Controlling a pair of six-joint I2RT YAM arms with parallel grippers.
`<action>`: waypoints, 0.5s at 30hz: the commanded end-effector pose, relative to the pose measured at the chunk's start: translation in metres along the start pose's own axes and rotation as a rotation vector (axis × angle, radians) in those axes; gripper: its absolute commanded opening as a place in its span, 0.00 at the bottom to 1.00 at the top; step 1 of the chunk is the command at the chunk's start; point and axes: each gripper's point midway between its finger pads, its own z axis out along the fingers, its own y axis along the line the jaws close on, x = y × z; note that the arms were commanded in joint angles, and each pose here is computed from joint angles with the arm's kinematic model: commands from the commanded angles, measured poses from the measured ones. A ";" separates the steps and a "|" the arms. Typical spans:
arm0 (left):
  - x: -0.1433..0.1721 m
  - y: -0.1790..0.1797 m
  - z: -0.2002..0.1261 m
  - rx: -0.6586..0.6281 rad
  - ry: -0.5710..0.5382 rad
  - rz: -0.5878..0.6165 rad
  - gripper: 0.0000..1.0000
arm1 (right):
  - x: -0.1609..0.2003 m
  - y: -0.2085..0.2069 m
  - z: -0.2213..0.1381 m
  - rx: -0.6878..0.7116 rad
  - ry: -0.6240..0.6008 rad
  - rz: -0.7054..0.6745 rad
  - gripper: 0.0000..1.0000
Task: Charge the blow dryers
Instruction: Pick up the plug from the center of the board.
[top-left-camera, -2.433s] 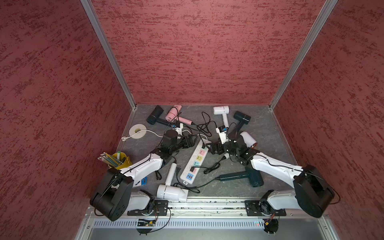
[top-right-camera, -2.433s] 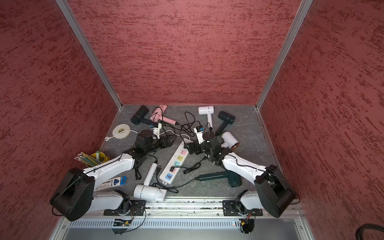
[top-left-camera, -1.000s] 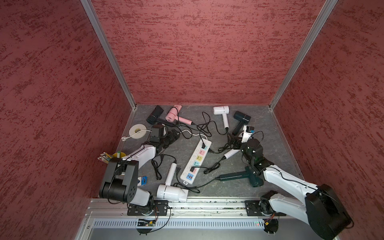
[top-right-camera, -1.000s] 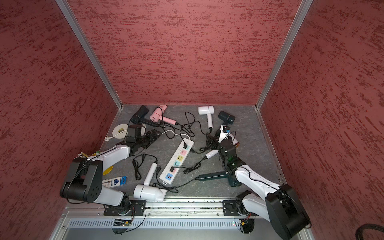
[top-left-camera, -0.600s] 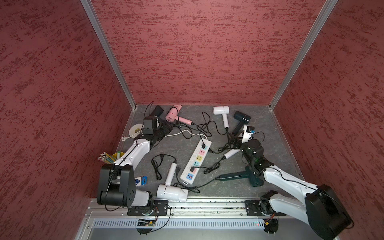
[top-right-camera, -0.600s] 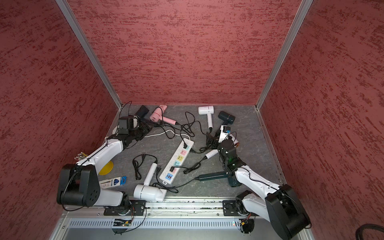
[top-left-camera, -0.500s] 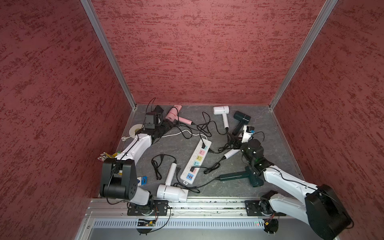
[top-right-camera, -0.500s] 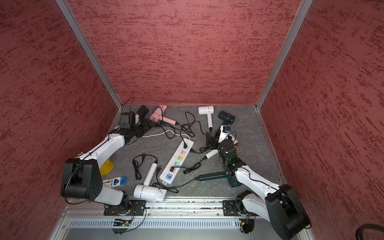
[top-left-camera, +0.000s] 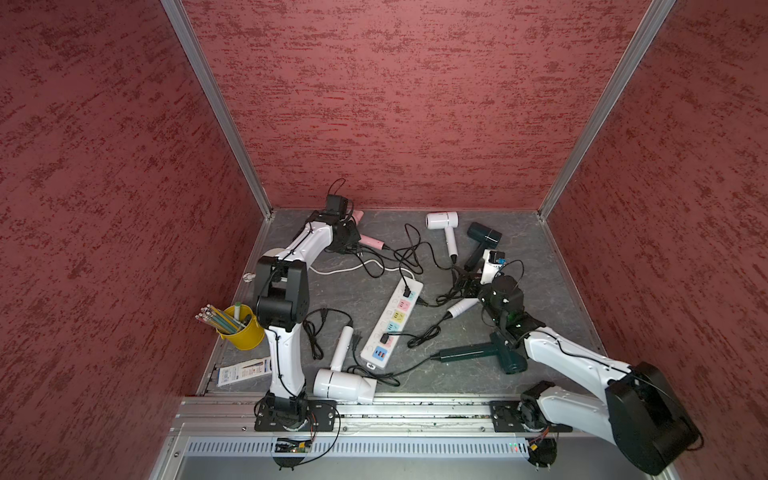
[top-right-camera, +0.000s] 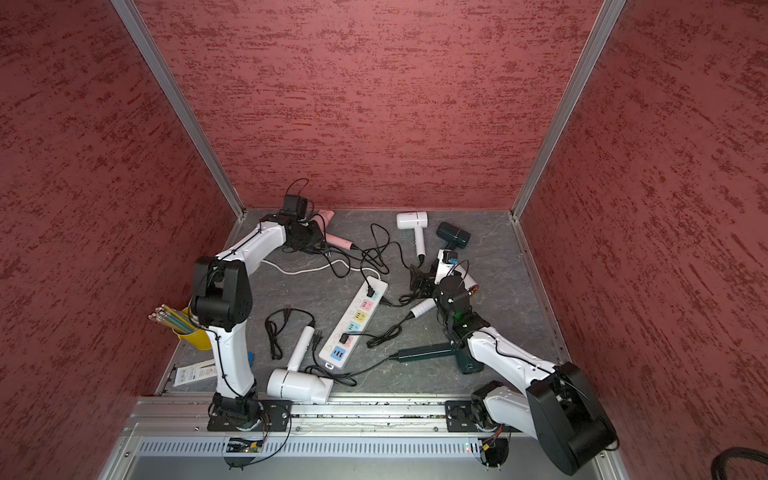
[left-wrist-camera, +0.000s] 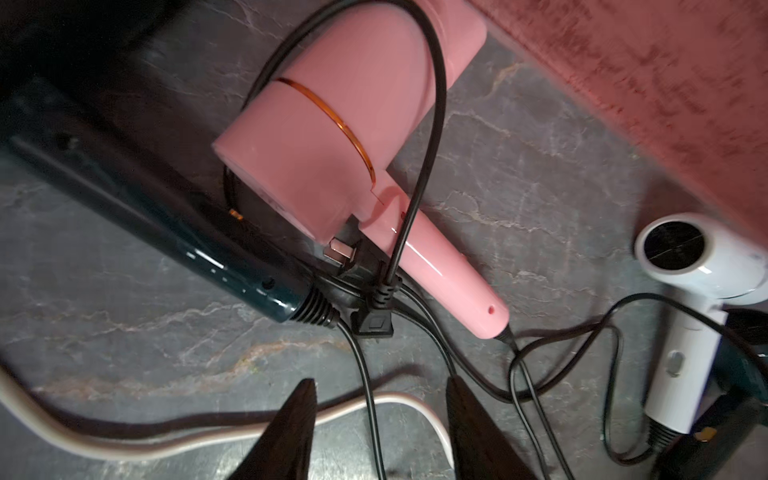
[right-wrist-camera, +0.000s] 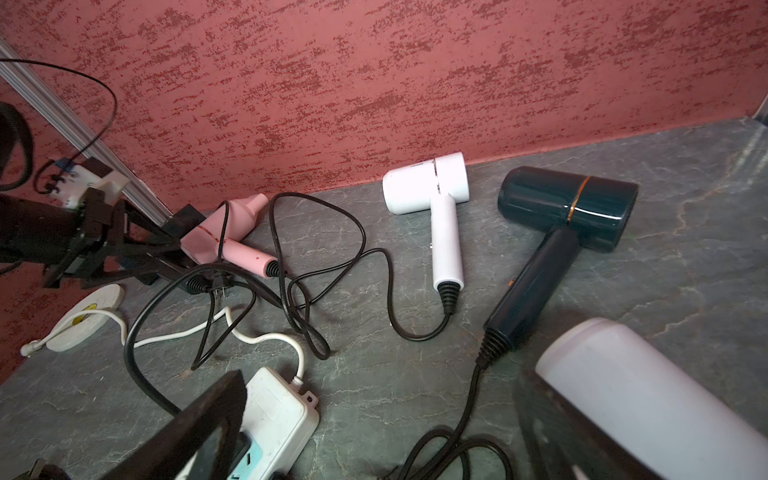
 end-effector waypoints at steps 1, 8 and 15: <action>0.000 0.003 0.009 -0.067 0.024 0.038 0.47 | -0.011 0.006 0.002 -0.016 -0.011 0.012 1.00; -0.009 -0.004 0.039 -0.076 0.038 0.068 0.41 | -0.009 0.005 0.004 -0.015 -0.004 0.011 1.00; -0.011 -0.012 0.060 -0.070 0.039 0.087 0.34 | -0.008 0.008 0.005 -0.024 0.003 0.014 1.00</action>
